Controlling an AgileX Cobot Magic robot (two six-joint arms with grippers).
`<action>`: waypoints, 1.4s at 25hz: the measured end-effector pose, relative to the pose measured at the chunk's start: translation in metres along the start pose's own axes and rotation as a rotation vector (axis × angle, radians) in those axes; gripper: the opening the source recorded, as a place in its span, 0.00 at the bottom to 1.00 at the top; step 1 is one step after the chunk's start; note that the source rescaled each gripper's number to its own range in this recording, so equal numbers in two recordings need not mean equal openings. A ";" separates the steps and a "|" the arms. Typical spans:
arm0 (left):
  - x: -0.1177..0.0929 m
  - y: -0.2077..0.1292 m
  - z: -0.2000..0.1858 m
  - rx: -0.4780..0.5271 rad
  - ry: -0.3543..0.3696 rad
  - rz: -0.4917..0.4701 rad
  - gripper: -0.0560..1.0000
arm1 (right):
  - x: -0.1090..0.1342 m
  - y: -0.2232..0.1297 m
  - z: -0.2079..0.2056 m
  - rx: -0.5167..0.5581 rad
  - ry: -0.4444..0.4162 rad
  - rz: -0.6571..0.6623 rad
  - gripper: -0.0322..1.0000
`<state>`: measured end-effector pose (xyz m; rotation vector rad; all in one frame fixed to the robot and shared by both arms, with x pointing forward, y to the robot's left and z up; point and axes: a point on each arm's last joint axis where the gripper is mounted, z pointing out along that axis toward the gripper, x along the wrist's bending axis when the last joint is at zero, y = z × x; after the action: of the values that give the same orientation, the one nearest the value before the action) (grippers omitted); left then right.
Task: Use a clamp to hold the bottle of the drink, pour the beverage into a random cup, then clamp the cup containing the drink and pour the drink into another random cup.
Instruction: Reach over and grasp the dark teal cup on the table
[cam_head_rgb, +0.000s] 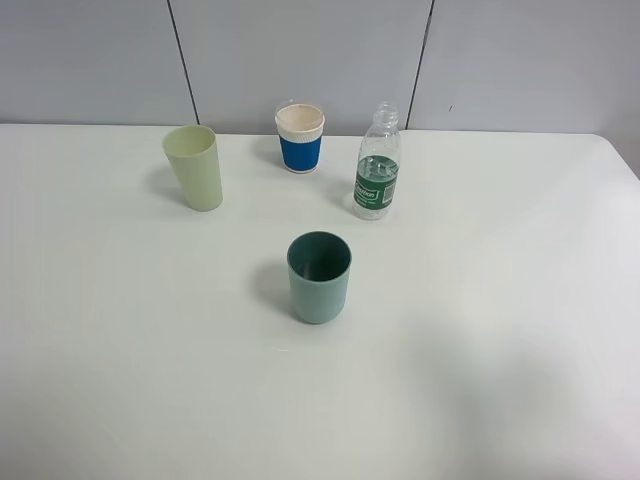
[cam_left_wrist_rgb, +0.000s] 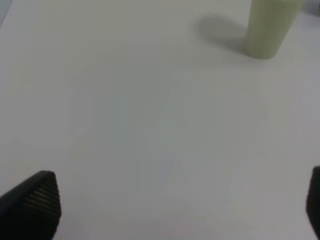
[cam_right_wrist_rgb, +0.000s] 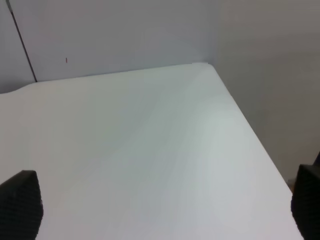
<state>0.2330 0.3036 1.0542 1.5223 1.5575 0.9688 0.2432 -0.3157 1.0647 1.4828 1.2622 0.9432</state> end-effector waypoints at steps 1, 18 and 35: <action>0.000 0.000 0.000 0.000 0.000 0.000 1.00 | 0.000 0.000 -0.001 0.007 0.003 0.006 1.00; 0.000 0.000 0.000 0.000 0.000 0.000 1.00 | 0.008 -0.016 -0.007 0.219 0.086 0.051 1.00; 0.000 0.000 0.000 0.000 0.000 0.000 1.00 | 0.009 -0.016 -0.007 0.216 0.106 -0.012 1.00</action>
<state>0.2330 0.3036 1.0542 1.5223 1.5575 0.9688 0.2335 -0.3054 1.0509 1.6057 1.4872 0.9101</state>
